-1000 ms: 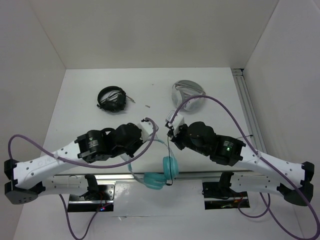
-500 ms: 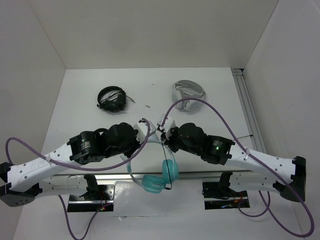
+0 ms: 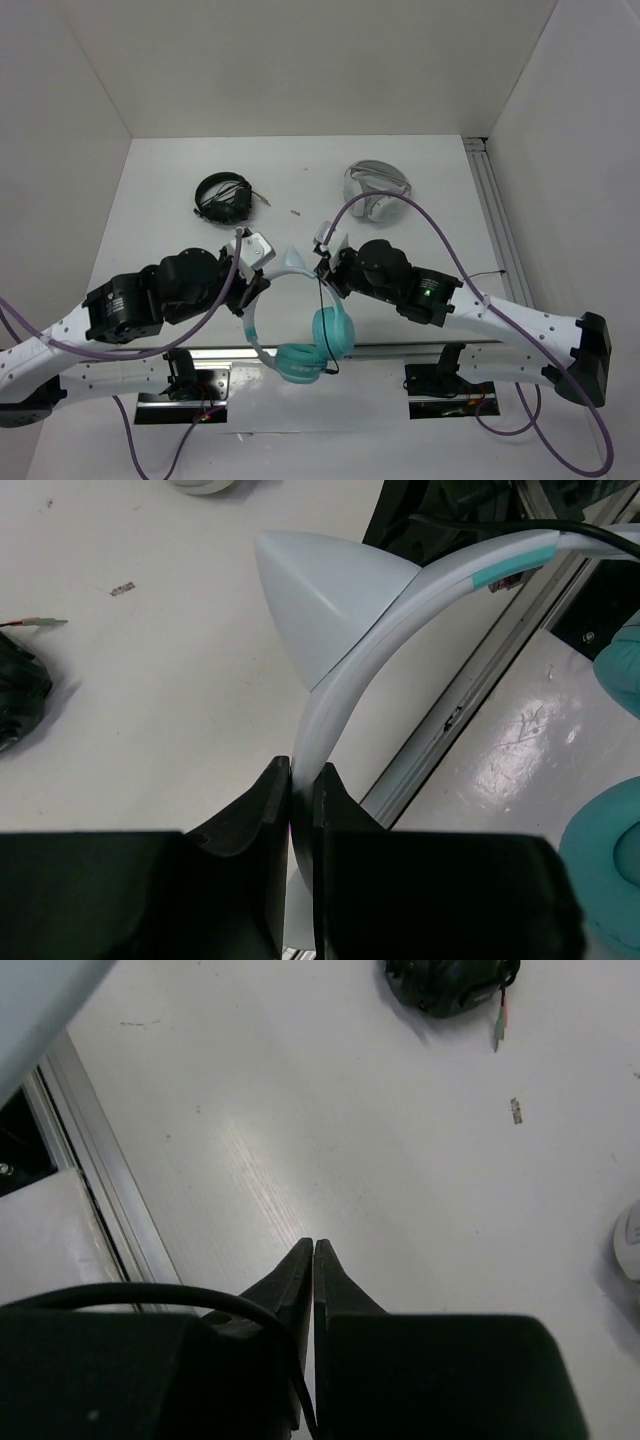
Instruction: Wrap the headphones
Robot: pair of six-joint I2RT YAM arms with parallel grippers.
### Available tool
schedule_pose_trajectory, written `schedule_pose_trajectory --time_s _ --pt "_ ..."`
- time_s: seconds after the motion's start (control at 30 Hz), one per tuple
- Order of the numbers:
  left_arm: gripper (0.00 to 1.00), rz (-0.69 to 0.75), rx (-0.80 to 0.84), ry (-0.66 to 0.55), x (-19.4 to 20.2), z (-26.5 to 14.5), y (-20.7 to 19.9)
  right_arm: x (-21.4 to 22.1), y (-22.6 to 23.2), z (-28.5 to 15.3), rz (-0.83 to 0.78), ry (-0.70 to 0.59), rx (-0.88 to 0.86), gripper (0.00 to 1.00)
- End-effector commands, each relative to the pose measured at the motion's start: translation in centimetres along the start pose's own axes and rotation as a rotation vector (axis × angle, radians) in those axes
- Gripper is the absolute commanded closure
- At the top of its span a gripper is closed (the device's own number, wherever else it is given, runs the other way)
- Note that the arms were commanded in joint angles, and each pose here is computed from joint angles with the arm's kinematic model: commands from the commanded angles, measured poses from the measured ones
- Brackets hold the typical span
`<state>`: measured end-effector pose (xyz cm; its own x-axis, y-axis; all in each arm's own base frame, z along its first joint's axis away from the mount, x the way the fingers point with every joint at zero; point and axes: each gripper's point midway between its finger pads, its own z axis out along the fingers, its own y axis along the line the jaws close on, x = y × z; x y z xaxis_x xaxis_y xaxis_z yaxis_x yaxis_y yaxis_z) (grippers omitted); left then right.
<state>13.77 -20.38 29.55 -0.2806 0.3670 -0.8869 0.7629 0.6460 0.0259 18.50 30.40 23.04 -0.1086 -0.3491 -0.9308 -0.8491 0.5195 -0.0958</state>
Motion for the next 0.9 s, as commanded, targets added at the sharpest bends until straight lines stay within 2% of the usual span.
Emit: schedule_pose_trajectory --time_s 0.0,0.07,0.17,0.2,0.23,0.27,0.33,0.37,0.43,0.47,0.7,0.87 --pt "1.00 -0.145 0.007 -0.200 -5.2 -1.1 -0.3 -2.2 0.6 0.1 0.019 -0.104 -0.050 0.89" --pt "1.00 -0.197 0.009 -0.242 -6.0 -1.7 -0.2 -3.0 1.0 0.3 0.029 -0.145 -0.088 0.83" --pt "1.00 -0.256 0.014 -0.287 -7.2 -1.9 -0.3 -3.6 1.5 0.7 0.050 -0.200 -0.133 0.56" --pt "1.00 -0.269 0.018 -0.300 -7.7 -2.2 -0.3 -3.8 1.7 1.0 0.048 -0.212 -0.143 0.54" --pt "1.00 -0.282 0.013 -0.312 -7.9 -2.3 -0.2 -2.8 2.1 1.7 0.058 -0.198 -0.156 0.44" --pt "1.00 -0.297 0.017 -0.325 -8.4 -2.6 -0.2 -3.7 1.9 2.0 0.070 -0.247 -0.161 0.38" --pt "1.00 -0.310 0.019 -0.324 -8.7 -2.5 -0.4 -2.2 1.9 3.5 0.086 -0.234 -0.173 0.34" --pt "1.00 -0.310 0.002 -0.316 -8.7 -2.1 -0.2 -2.9 1.7 4.0 0.108 -0.266 -0.178 0.34" --pt "1.00 -0.360 -0.042 -0.335 -9.0 -2.4 0.6 -0.6 1.4 5.5 0.136 -0.222 -0.206 0.33" --pt "1.00 -0.380 -0.060 -0.350 -9.3 -2.4 1.0 -0.7 1.3 5.9 0.162 -0.243 -0.218 0.33" --pt "1.00 -0.580 -0.187 -0.521 -11.4 -5.2 4.3 3.2 0.9 7.2 0.258 -0.234 -0.263 0.31" --pt "1.00 -0.681 -0.265 -0.636 -13.0 -7.4 6.5 5.4 2.2 8.1 0.295 -0.202 -0.324 0.42"
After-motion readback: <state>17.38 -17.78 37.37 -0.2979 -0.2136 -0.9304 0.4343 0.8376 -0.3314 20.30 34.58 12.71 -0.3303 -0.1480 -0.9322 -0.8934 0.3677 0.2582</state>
